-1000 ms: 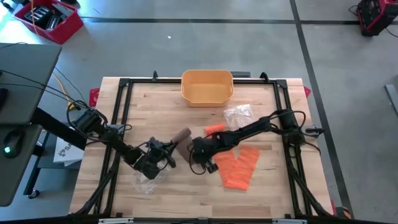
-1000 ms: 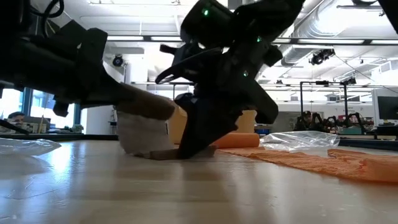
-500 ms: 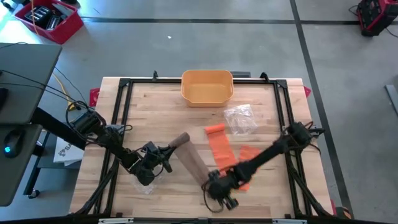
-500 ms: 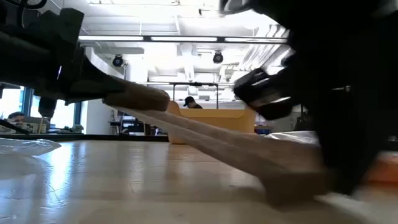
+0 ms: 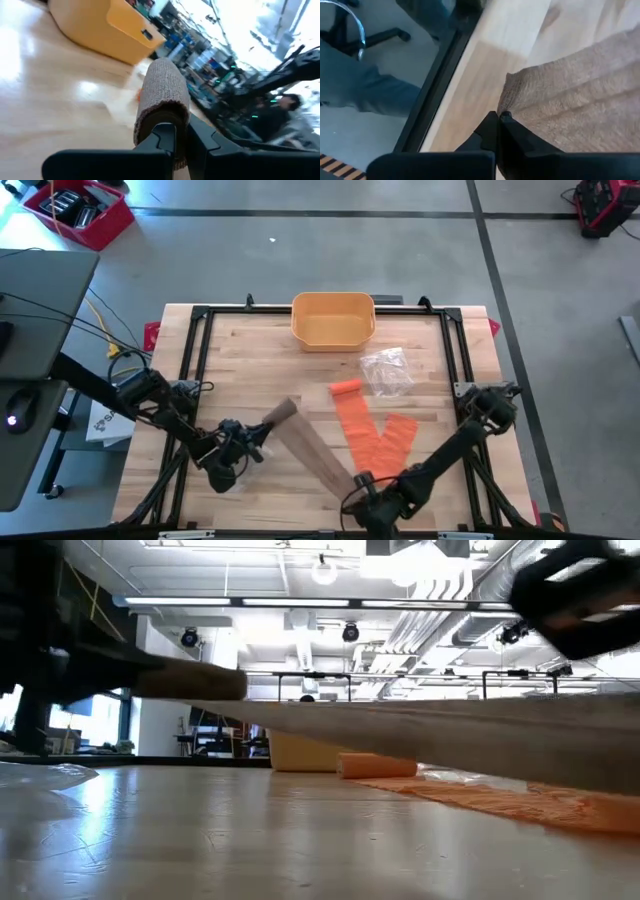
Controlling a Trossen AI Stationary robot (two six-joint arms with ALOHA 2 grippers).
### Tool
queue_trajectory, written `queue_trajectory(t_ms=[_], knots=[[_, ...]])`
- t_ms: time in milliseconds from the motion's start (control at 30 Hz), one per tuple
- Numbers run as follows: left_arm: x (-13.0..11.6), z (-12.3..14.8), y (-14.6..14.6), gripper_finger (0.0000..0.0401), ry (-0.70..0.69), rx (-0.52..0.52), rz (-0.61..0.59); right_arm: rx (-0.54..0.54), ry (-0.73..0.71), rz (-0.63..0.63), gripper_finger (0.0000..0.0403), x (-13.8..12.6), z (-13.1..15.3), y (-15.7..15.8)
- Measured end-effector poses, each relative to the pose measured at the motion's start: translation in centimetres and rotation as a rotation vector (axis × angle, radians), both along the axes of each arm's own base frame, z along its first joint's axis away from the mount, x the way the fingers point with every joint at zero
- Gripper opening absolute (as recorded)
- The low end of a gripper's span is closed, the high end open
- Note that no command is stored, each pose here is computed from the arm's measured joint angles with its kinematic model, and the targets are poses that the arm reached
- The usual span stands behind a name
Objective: Roll bandage
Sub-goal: Roll the brown bandage
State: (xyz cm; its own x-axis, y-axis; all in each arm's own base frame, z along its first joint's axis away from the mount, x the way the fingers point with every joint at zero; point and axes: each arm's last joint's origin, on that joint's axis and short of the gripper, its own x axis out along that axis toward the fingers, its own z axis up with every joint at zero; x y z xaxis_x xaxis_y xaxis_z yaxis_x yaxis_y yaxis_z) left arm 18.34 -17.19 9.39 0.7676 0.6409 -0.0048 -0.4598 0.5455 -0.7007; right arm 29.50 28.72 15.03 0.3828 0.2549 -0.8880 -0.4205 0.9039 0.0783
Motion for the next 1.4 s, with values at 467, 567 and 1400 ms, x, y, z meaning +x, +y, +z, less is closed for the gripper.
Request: queue_trajectory(t_ms=[467,567,1400], knots=[[2.0,6.4,-2.5,0.0012,0.062,0.081,-0.005,0.122,0.05,-0.174,0.0,-9.1,-2.9,5.1],[2.1,7.8,-2.7,0.0012,0.083,0.108,-0.01,0.142,0.051,-0.225,0.0,-11.3,-3.3,6.0],[4.1,13.0,-2.3,0.0012,0.17,0.227,0.009,0.056,-0.057,-0.03,0.0,-5.9,-3.3,3.4]])
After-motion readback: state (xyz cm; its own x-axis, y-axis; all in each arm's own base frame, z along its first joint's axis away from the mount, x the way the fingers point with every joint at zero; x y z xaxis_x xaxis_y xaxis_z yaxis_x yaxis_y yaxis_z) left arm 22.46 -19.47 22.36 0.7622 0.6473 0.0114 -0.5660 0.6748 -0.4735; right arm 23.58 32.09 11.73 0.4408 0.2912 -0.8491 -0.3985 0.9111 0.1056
